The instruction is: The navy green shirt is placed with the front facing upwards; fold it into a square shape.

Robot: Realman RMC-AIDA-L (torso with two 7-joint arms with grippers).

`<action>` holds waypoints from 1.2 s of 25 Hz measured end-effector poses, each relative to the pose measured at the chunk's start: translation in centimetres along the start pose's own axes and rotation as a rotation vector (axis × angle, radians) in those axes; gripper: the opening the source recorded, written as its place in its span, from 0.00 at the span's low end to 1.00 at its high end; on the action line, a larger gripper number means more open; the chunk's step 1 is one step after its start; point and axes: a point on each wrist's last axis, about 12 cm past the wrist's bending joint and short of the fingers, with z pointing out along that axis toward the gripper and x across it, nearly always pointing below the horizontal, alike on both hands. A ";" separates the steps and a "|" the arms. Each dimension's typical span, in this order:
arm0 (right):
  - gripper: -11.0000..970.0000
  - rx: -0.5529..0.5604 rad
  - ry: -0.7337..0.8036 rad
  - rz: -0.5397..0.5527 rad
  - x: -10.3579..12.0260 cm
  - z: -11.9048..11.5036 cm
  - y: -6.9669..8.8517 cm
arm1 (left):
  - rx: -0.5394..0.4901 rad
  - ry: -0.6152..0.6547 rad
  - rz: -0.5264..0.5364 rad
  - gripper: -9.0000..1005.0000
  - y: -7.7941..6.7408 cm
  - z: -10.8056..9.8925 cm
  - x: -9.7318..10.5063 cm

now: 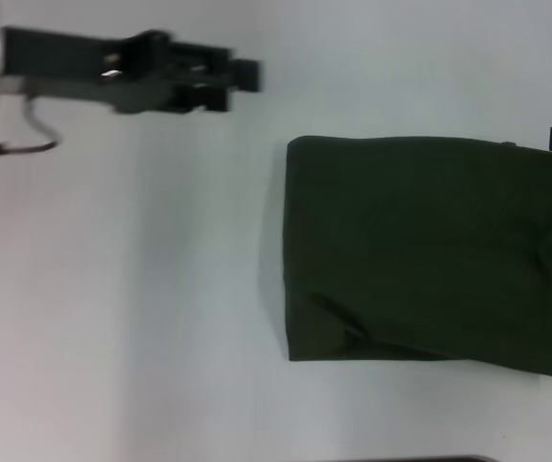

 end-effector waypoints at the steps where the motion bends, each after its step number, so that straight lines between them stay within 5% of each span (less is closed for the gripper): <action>1: 0.89 0.016 0.009 -0.011 -0.4 0.2 0.0 | -0.004 -0.023 -0.015 0.63 0.5 -1.1 0.5; 9: 0.89 0.097 0.111 -0.056 -2.3 0.8 0.9 | -0.007 -0.147 -0.065 0.63 2.5 -5.1 3.0; 16: 0.89 0.119 0.127 -0.031 -2.1 -0.3 0.8 | -0.003 -0.143 -0.053 0.63 2.4 -4.7 2.7; 30: 0.89 0.175 0.164 0.002 -1.0 2.7 0.0 | 0.017 -0.137 -0.045 0.63 2.0 -3.7 2.2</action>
